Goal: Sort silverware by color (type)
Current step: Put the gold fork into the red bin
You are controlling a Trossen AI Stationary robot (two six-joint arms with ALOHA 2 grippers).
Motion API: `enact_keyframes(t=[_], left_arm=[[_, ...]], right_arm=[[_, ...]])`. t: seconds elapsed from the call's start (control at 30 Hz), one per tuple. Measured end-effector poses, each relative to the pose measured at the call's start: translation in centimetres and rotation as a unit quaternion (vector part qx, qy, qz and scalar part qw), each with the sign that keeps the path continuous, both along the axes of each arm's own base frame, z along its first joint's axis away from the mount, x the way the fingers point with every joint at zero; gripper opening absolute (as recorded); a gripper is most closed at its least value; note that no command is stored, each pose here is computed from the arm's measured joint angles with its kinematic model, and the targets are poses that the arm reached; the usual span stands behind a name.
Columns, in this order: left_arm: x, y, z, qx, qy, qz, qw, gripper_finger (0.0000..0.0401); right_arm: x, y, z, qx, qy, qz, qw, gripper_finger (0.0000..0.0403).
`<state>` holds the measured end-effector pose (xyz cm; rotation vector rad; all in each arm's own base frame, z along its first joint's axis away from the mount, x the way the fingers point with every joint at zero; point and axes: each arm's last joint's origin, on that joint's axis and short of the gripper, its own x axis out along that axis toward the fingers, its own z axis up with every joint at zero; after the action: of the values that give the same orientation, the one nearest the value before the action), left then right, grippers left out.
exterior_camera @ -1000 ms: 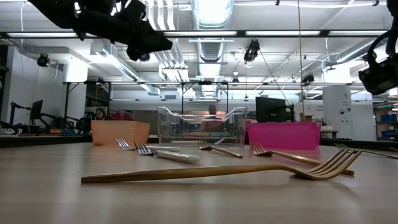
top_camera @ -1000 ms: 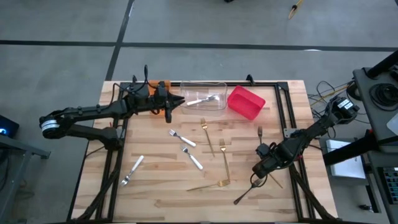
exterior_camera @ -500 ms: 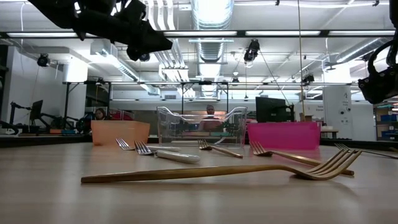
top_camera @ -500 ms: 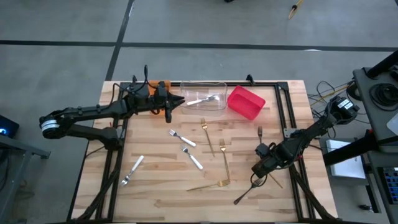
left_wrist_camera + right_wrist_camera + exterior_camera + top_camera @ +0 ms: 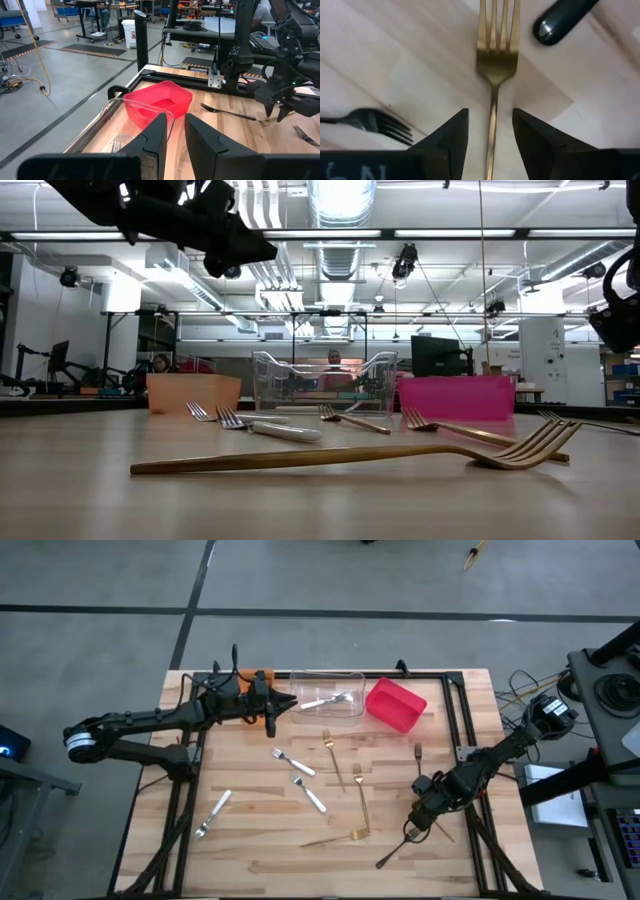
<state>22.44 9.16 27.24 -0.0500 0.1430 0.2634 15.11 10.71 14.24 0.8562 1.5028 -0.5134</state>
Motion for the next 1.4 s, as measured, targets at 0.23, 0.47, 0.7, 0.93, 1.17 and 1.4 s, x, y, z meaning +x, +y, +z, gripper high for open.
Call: enact_keyframes(t=[0.23, 0.47, 0.7, 0.93, 1.17, 1.4], left_arm=[[0.0, 0.0, 0.0, 0.0, 0.0, 0.0, 1.0, 0.0052], [0.0, 0.0, 0.0, 0.0, 0.0, 0.0, 1.0, 0.0052], [0.0, 0.0, 0.0, 0.0, 0.0, 0.0, 1.0, 0.0052], [0.0, 0.0, 0.0, 0.0, 0.0, 0.0, 1.0, 0.0052], [0.0, 0.0, 0.0, 0.0, 0.0, 0.0, 1.0, 0.0052], [0.0, 0.0, 0.0, 0.0, 0.0, 0.0, 1.0, 0.0052]], right_arm=[[0.1, 0.0, -1.3, -0.024, 0.023, 0.019, 0.999, 0.0116], [0.1, 0.1, -2.8, -0.051, 0.062, 0.033, 0.996, 0.0058], [0.1, 0.0, -2.6, -0.048, 0.056, 0.037, 0.997, 0.0028], [0.3, 0.1, -0.6, -0.03, 0.021, 0.038, 0.999, 0.0027], [0.5, -0.1, 0.9, -0.053, -0.038, 0.031, 0.997, 0.0027], [1.0, 0.0, 1.5, -0.074, -0.066, 0.03, 0.995, 0.0027]])
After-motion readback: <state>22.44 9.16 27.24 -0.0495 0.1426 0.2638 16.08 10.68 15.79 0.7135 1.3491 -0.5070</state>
